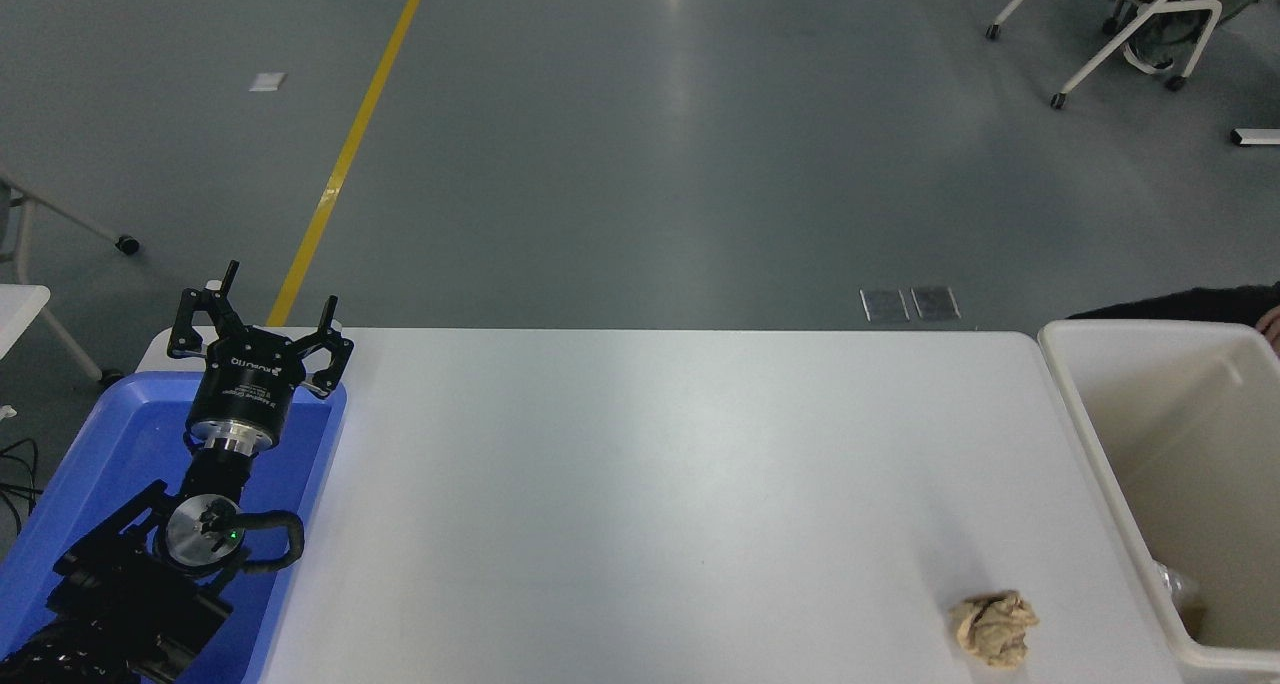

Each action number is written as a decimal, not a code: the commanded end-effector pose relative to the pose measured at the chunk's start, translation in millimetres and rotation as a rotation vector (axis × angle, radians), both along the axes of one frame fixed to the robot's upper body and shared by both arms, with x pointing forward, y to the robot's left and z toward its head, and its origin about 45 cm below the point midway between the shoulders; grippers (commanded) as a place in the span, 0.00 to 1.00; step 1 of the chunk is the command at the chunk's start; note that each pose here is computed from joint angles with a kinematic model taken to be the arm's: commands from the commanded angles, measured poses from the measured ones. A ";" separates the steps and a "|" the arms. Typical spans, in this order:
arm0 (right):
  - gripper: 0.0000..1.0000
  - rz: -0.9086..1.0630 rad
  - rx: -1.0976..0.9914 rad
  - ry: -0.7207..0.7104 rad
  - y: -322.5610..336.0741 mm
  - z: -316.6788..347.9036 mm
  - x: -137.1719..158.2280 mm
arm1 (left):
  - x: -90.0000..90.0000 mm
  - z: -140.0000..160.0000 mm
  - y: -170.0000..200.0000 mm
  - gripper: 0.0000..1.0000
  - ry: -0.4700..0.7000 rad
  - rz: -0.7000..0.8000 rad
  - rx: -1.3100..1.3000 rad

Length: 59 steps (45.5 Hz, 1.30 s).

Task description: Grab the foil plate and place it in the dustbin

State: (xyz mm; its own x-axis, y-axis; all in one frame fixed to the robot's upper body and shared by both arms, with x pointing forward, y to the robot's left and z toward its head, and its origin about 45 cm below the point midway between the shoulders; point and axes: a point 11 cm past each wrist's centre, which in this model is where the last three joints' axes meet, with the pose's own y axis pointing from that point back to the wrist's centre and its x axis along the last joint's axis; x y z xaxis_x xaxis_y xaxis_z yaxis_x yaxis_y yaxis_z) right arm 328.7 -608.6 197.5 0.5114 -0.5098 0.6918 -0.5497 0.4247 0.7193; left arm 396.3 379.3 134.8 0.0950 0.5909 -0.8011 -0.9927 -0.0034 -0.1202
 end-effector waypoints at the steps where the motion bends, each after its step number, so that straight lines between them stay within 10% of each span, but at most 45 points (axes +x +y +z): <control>1: 1.00 0.369 -0.024 0.109 88.8 101.2 50.7 | 0.0 0.1 -0.4 1.00 -0.001 -0.004 -0.001; 31: 1.00 0.904 0.236 0.494 416.7 203.7 47.1 | -0.6 -0.9 0.4 1.00 0.003 0.001 0.001; 59: 1.00 0.880 0.319 0.502 404.1 216.8 14.8 | -1.1 -1.4 1.2 1.00 0.004 0.005 -0.001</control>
